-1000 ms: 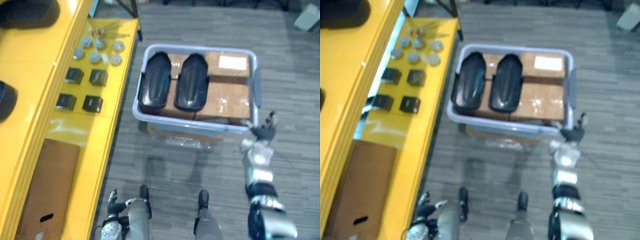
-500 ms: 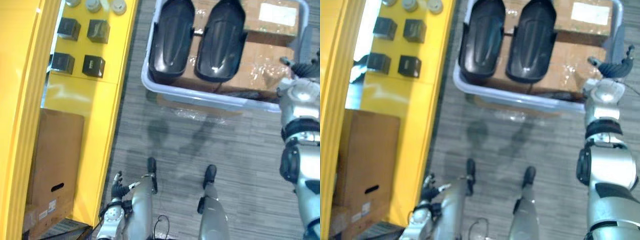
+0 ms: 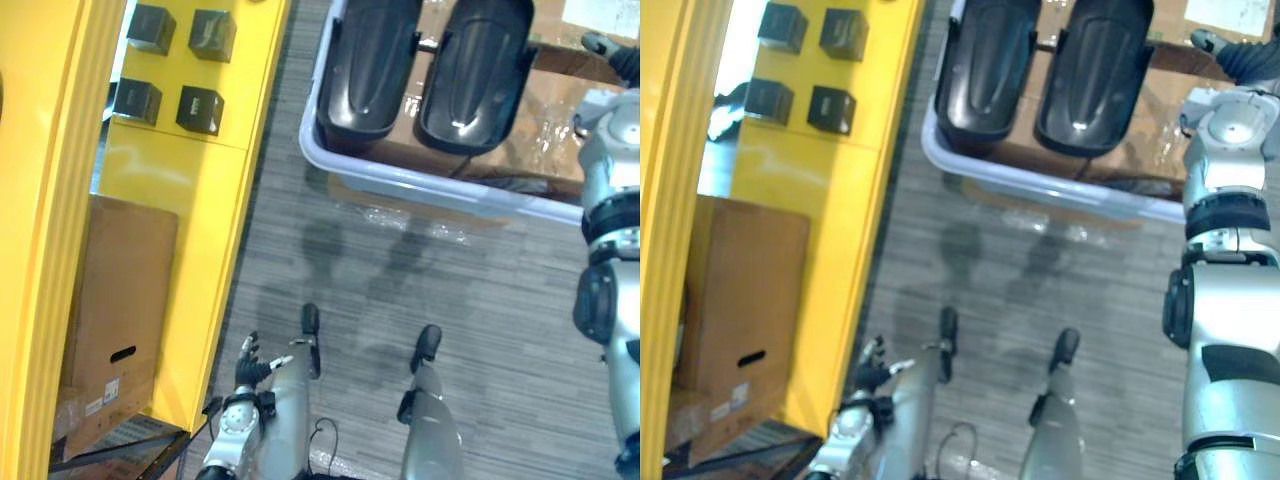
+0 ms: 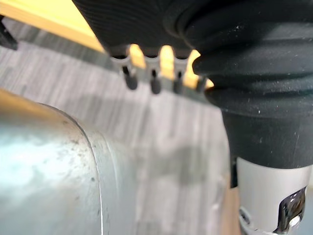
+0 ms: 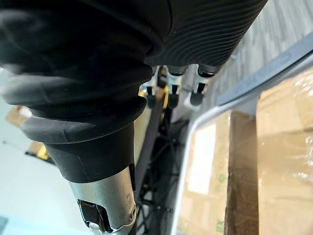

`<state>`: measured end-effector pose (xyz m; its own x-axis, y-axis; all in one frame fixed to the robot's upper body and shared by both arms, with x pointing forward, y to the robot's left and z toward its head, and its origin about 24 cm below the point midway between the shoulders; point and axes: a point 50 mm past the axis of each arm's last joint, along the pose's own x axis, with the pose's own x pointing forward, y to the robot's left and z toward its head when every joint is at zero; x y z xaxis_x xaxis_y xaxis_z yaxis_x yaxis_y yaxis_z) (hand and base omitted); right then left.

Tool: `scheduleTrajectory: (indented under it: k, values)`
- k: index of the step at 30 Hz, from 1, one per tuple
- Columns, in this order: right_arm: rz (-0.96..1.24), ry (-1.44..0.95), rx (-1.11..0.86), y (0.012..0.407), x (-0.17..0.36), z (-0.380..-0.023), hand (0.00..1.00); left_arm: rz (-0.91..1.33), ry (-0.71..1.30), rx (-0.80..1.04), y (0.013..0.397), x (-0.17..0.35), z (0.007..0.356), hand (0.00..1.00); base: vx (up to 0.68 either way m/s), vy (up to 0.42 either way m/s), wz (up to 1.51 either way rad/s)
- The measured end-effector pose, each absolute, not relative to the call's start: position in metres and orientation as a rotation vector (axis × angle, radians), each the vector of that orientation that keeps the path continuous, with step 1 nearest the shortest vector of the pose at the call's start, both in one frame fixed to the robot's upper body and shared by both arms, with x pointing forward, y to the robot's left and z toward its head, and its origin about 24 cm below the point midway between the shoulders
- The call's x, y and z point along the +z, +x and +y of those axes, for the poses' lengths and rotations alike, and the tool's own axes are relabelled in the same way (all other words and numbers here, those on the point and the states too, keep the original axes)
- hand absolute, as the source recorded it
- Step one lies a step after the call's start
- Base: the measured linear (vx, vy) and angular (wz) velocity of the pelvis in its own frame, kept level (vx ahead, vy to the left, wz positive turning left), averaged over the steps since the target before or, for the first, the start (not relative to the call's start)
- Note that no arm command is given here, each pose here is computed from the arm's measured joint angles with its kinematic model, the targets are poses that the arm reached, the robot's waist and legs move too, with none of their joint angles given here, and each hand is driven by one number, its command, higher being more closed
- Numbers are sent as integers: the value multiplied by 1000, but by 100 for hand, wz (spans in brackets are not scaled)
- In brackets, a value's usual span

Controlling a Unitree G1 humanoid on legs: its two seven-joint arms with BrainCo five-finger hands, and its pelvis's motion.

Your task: Walk over and take plastic housings, then place them on the shelf

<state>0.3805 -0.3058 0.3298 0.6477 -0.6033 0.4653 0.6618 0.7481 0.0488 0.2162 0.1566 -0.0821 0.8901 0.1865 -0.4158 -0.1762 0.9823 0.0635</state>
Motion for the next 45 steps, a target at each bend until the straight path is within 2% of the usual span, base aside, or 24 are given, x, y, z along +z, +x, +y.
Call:
scheduleTrajectory:
  k: [8, 20, 25, 26, 31, 38, 45]
  values:
    - [-490, -132, -711, 382, 339, -300, 0, 421, 12, 177, 222, -79, 151, 0, -49, -16, 8]
    - [-270, -241, -747, 389, 310, -310, 0, 387, 21, 132, 233, -72, 142, 0, -44, -10, 6]
    - [-272, -285, -759, 389, 319, -308, 0, 382, 10, 133, 236, -70, 140, 0, -41, 4, 0]
    - [-278, -288, -760, 389, 322, -308, 100, 384, -3, 139, 237, -70, 141, 0, -31, 5, 0]
    - [-254, -372, -790, 384, 326, -315, 100, 374, 4, 109, 240, -68, 136, 0, -26, 4, 1]
    - [-187, -460, -858, 369, 326, -345, 100, 370, 4, 82, 241, -67, 134, 0, -26, 5, 10]
    - [-110, -582, -855, 369, 321, -348, 100, 372, 3, 68, 243, -66, 132, 0, -10, 4, 0]
